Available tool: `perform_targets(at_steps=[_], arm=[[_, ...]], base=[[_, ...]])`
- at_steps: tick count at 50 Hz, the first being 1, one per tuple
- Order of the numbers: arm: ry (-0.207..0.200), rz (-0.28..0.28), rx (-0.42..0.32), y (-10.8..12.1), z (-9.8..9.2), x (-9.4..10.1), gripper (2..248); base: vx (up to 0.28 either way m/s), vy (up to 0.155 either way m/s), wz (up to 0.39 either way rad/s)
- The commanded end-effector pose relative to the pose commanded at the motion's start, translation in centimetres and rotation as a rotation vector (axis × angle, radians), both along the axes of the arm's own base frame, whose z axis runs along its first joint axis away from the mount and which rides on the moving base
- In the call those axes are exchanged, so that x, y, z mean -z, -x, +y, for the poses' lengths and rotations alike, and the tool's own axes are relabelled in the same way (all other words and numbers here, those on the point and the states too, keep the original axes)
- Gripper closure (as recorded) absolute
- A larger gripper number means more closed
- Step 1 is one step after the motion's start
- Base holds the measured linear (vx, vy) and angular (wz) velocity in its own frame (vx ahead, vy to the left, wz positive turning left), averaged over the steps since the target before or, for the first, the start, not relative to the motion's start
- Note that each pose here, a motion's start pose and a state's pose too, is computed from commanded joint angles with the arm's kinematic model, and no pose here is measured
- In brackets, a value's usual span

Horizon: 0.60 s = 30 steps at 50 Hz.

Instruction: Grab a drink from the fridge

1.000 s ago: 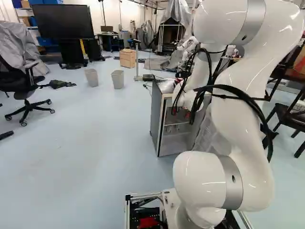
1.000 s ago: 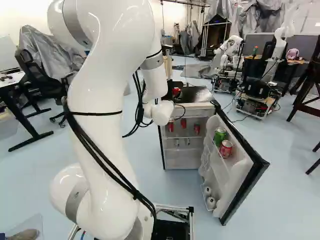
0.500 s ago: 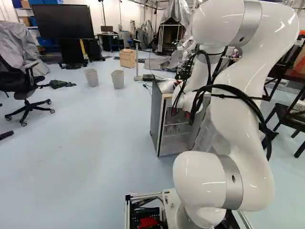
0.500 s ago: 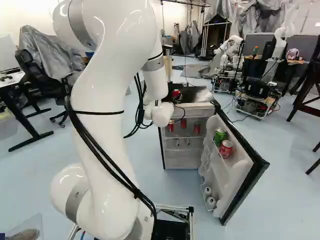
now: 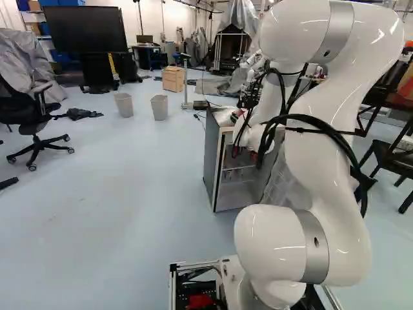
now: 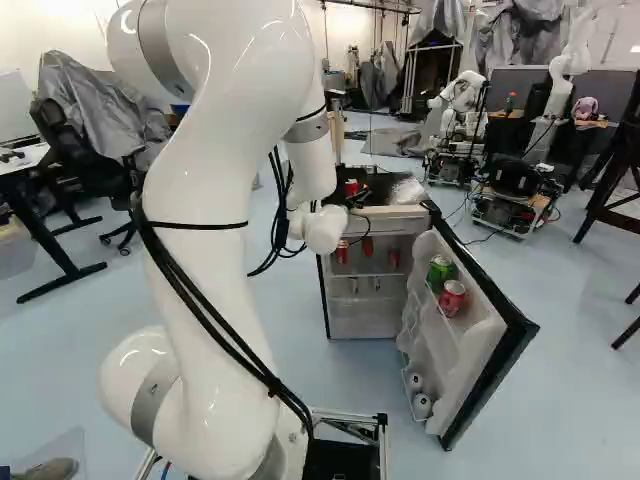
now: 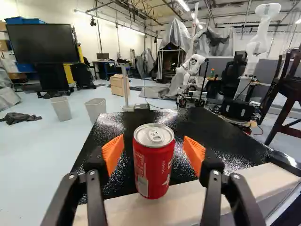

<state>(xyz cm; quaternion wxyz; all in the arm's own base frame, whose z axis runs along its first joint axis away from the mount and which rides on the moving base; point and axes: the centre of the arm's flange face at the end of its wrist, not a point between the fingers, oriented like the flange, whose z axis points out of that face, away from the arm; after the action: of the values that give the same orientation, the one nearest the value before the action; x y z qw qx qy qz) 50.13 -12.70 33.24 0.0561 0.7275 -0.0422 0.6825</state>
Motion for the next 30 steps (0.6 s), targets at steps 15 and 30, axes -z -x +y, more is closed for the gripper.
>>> perform_targets(at_steps=[15,30], arm=[[-0.003,0.011,0.001,1.7,0.4,-0.2,3],[-0.003,0.011,0.008,4.7,0.9,-1.5,3]], base=[[0.000,0.000,0.000],[0.000,0.000,0.000]])
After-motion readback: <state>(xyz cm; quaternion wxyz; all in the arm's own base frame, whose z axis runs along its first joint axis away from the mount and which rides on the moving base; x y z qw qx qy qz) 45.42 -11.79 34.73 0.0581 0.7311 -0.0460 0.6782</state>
